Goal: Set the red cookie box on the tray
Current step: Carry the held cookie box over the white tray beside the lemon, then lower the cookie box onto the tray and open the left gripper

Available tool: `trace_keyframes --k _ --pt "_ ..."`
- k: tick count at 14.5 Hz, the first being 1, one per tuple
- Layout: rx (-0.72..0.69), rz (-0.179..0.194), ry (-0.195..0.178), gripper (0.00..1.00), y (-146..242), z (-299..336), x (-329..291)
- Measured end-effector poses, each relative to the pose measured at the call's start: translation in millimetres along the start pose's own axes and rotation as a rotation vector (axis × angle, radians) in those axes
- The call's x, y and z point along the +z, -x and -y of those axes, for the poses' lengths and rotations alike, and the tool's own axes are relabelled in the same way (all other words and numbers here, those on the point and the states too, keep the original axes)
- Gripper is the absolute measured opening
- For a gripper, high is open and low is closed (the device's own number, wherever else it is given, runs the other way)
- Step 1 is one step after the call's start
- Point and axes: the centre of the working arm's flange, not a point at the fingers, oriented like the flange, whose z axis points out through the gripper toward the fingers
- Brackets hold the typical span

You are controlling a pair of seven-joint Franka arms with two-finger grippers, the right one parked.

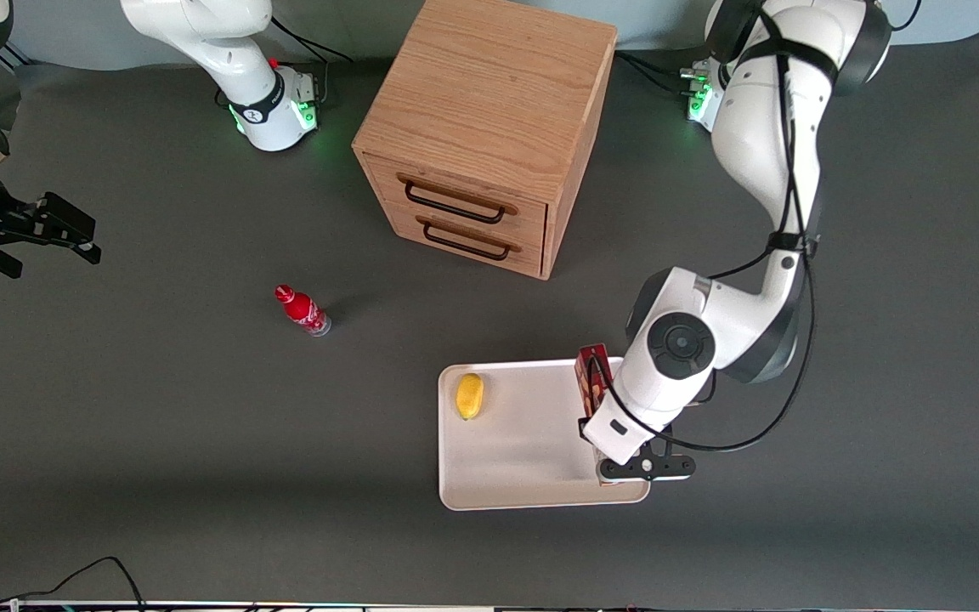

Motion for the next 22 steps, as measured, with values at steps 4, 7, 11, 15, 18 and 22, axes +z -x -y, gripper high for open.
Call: trace_keyframes --k 4,7,11,15,18,22 --pt "0.039 0.001 -0.042 0.22 11 -1 48" --pt "0.050 0.001 -0.055 0.22 13 0 61" --pt "0.058 -0.018 -0.053 0.21 12 -1 61" --pt "0.054 -0.042 -0.047 0.58 4 0 48" --pt "0.038 -0.015 -0.074 0.89 -4 9 17" --pt "0.043 0.099 -0.111 1.00 -26 71 -93"
